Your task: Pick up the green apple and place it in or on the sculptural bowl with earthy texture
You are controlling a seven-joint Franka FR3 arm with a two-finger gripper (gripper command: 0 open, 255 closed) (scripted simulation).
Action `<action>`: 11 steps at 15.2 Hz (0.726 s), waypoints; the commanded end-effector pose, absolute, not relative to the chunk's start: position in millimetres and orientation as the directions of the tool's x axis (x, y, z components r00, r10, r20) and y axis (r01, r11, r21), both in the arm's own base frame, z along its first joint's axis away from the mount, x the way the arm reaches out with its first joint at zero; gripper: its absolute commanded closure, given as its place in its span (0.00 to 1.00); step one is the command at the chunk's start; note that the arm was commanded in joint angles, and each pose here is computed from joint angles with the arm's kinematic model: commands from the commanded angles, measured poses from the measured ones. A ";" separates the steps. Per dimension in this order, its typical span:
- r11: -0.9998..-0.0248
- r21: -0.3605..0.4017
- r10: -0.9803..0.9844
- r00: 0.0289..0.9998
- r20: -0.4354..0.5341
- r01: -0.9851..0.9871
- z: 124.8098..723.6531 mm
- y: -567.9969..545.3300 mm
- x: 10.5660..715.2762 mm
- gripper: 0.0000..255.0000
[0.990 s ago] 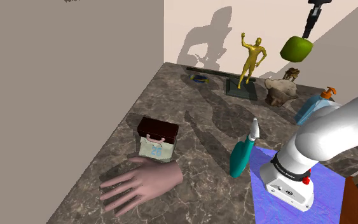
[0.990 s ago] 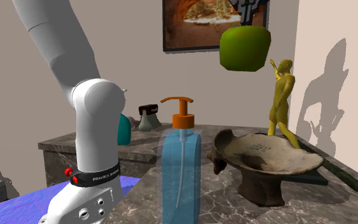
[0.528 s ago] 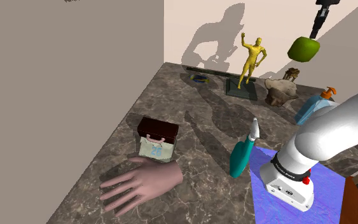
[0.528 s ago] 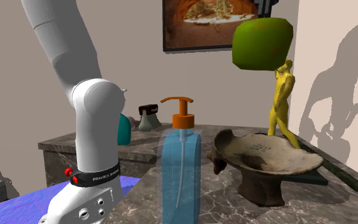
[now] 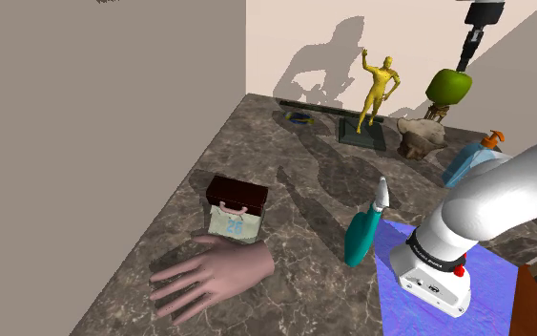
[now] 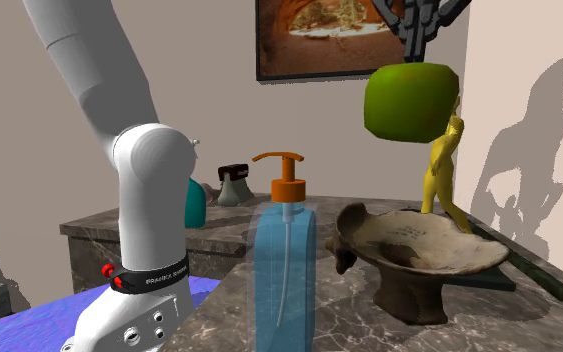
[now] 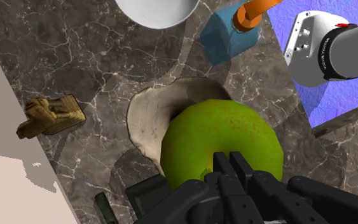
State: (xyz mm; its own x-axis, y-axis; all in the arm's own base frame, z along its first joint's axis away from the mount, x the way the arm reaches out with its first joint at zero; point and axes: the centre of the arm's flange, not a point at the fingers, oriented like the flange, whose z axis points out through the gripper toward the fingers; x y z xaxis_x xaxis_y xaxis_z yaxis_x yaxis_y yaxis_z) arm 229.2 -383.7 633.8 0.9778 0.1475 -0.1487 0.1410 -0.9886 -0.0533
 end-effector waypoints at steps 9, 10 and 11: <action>-0.989 -0.053 0.148 0.978 -0.148 0.141 580.6 -383.7 229.2 1.00; -0.989 -0.053 0.148 0.978 -0.148 0.141 575.3 -383.7 229.2 1.00; -0.989 -0.053 0.148 0.978 -0.148 0.141 570.0 -383.7 229.2 1.00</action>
